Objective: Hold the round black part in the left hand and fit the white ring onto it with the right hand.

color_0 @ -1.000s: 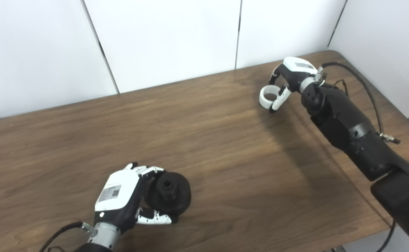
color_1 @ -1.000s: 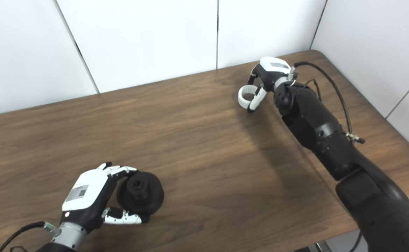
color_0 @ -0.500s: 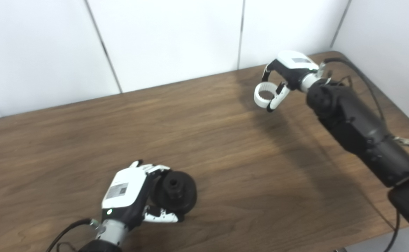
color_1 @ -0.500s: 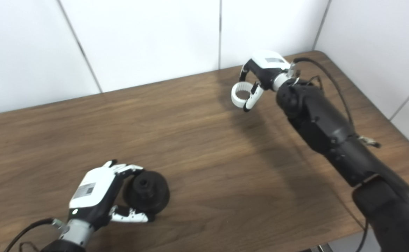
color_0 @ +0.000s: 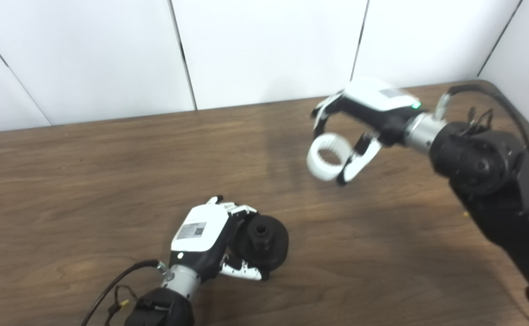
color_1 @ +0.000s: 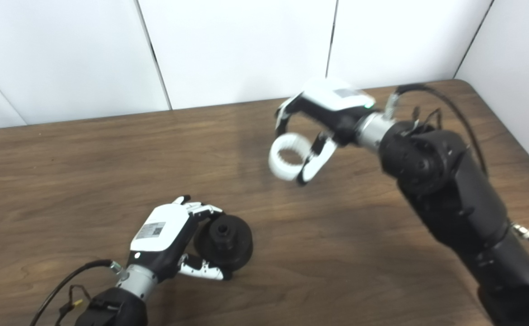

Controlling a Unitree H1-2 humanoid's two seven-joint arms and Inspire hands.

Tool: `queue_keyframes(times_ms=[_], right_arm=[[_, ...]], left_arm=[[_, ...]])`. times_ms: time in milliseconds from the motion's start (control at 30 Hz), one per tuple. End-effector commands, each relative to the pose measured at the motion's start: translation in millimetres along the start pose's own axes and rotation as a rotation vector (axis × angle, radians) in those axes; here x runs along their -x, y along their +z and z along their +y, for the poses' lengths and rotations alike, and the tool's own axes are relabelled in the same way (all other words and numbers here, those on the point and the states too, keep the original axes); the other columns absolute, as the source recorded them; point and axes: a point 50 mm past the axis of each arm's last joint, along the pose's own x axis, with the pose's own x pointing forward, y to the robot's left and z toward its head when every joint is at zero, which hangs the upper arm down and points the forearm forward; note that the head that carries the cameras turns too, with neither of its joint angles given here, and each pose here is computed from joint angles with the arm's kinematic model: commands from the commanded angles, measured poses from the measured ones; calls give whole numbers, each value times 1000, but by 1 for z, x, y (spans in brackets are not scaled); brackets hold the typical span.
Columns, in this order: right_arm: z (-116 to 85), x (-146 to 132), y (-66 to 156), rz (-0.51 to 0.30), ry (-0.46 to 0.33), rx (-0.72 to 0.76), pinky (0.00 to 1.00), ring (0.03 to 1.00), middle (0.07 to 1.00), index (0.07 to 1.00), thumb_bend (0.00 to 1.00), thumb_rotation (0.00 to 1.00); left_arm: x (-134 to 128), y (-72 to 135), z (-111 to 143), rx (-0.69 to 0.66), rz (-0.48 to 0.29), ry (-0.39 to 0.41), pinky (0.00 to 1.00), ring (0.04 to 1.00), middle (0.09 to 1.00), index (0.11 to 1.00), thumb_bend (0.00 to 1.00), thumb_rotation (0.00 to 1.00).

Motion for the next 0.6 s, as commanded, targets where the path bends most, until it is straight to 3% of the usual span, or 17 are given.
queue_keyframes(times_ms=[0,267,567], right_arm=[[-7,6,15,-44,-38,32,959,889,811,484,524,136],[25,8,46,-131,-3,17,1000,918,799,483,524,137],[51,3,60,-159,39,0,998,918,802,483,524,138]], left_arm=[[-3,1,2,-29,7,5,987,858,753,481,526,60],[-7,4,2,-18,14,-2,1000,870,764,481,526,60],[-7,7,3,10,16,-14,1000,887,779,481,525,57]])
